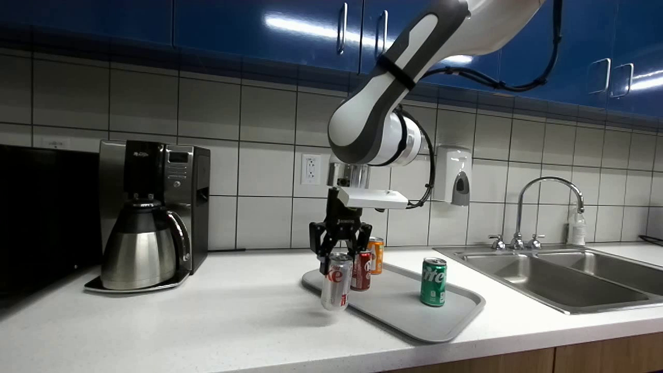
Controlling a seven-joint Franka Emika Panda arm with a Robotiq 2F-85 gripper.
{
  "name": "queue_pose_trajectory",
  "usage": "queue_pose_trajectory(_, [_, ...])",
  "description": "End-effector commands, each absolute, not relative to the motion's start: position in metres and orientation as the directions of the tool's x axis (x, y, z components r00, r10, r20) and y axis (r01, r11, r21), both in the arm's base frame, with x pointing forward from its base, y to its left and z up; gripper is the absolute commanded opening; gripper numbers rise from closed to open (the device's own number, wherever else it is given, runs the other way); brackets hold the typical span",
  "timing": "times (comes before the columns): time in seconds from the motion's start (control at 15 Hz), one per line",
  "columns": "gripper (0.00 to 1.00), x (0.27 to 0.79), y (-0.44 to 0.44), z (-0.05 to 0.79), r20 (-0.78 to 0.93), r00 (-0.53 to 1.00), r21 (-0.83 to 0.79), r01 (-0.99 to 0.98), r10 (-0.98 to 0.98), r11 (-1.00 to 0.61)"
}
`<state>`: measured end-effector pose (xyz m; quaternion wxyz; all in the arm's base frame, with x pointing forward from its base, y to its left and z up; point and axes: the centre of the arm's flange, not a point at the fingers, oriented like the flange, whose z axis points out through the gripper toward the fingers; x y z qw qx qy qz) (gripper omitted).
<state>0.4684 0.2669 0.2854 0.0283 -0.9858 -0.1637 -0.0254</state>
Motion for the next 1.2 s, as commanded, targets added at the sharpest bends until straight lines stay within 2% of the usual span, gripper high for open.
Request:
queue_pose_trajectory(0.0, [0.38, 0.474, 0.272, 0.276, 0.069, 0.936, -0.029, 0.348, 0.346, -0.937])
queue_pose_trajectory(0.6, [0.38, 0.474, 0.271, 0.264, 0.029, 0.932, -0.034, 0.363, 0.362, -0.931])
queue_pose_trajectory(0.67, [0.88, 0.474, 0.271, 0.265, 0.026, 0.931, -0.033, 0.365, 0.364, -0.930])
queue_pose_trajectory(0.73, [0.90, 0.474, 0.271, 0.267, 0.023, 0.930, -0.037, 0.366, 0.366, -0.930])
queue_pose_trajectory(0.87, [1.00, 0.475, 0.271, 0.270, 0.025, 0.930, -0.036, 0.369, 0.368, -0.929])
queue_pose_trajectory(1.13, [1.00, 0.475, 0.269, 0.290, 0.034, 0.926, -0.043, 0.378, 0.377, -0.925])
